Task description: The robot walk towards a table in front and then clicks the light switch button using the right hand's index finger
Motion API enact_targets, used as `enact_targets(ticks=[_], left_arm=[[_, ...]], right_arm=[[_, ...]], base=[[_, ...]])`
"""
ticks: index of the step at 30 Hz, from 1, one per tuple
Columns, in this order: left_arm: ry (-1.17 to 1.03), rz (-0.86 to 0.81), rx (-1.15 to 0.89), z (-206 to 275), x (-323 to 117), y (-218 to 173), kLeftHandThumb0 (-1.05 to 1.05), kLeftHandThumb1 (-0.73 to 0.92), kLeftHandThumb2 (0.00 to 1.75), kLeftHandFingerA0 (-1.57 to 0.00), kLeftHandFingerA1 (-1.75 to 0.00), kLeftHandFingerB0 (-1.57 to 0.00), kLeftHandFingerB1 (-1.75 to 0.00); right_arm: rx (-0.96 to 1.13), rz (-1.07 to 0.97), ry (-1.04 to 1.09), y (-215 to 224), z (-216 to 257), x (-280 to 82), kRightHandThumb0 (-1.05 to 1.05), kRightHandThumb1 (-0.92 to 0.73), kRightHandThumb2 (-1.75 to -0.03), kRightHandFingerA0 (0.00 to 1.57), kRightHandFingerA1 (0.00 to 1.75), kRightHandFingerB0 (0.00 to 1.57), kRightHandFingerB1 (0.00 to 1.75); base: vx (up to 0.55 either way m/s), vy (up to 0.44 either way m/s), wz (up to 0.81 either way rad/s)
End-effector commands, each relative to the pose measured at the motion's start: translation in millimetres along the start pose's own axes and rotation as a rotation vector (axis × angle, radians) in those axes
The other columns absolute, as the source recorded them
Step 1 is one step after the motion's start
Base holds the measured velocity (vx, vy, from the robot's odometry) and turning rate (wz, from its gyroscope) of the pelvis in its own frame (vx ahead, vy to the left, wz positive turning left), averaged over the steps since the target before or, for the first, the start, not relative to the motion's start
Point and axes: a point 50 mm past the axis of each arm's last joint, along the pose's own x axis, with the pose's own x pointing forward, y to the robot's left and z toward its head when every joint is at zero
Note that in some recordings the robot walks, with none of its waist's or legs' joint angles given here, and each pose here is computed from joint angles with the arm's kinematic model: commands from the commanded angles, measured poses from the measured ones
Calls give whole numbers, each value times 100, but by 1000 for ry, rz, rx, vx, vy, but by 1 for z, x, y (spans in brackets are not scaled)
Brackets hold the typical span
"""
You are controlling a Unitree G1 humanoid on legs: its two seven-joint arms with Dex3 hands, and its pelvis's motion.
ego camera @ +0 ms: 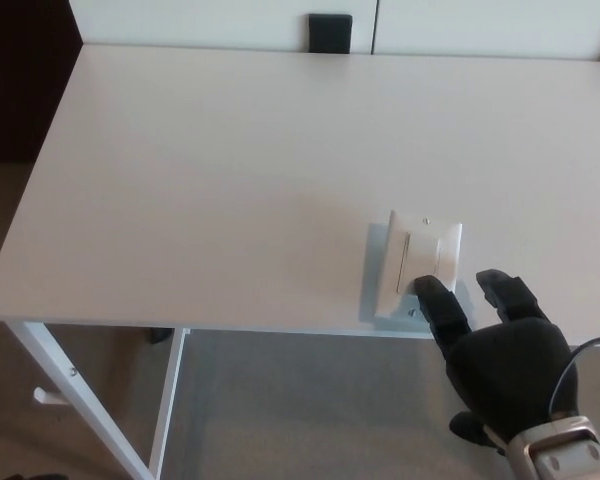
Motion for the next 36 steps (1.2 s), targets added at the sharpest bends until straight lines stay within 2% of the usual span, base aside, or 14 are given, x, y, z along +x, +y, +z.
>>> enact_targets(ticks=[1,12,13,14,19,20,23,25,27,28,29,31,32,36], left_arm=[[21,5,27,0,-2,6,-35,61,58,-49,-43,-37,-35],[11,8,6,3,-1,7,-32,61,58,-48,-44,-37,-36],[14,9,6,4,0,8,-32,62,59,-49,-43,-37,-36],[21,9,3,3,-1,7,-31,64,59,-48,-42,-37,-35],[40,17,-11,4,3,6,-30,64,59,-47,-42,-37,-35],[40,17,-15,4,4,5,-30,64,59,-47,-43,-37,-35],[41,26,-15,7,7,7,-30,64,59,-47,-42,-37,-35],[50,23,-18,3,4,5,-30,64,59,-47,-42,-37,-35],[59,19,-22,0,2,4,-30,64,59,-47,-42,-37,-35],[55,18,-21,-1,1,4,-30,64,59,-47,-43,-37,-35],[59,16,5,-3,-1,4,-32,65,61,-49,-43,-37,-35],[64,10,12,-5,-2,2,-32,66,61,-49,-43,-36,-35],[67,8,6,-6,-3,2,-31,64,59,-48,-42,-37,-35],[78,7,-17,-6,0,3,-30,63,59,-46,-41,-35,-34]], right_arm=[[-10,93,-15,20,0,-10,-68,-41,-77,2,31,13,40],[12,-64,-27,-37,-7,-22,-77,-46,-82,1,28,12,36],[11,-89,-24,-46,-7,-25,-72,-57,-58,0,27,13,29],[16,-137,-31,-60,-8,-32,-81,-48,-84,0,21,11,28],[80,-378,-85,-122,-9,-74,-82,-49,-87,0,26,0,18],[93,-420,-101,-132,-8,-83,-80,-50,-71,0,7,2,13],[175,-499,-161,-142,-7,-105,-84,-49,-89,0,31,0,22],[213,-510,-189,-135,-5,-114,-76,-57,-62,0,6,0,19],[264,-502,-221,-126,-3,-125,-76,-59,-62,0,9,0,19],[295,-489,-235,-121,-2,-132,-85,-49,-90,0,33,0,21],[344,-435,-219,-112,0,-143,-75,-60,-67,0,23,0,22],[386,-364,-193,-103,1,-153,-77,-62,-61,0,26,0,26],[394,-349,-185,-101,1,-155,-72,-39,-71,4,57,12,53],[442,-126,-58,-54,-5,-162,-62,-49,-70,0,33,4,38]], base=[[0,0,0],[0,0,0],[0,0,0],[0,0,0],[0,0,0],[0,0,0],[0,0,0],[0,0,0],[0,0,0],[0,0,0],[0,0,0],[0,0,0],[0,0,0],[0,0,0]])
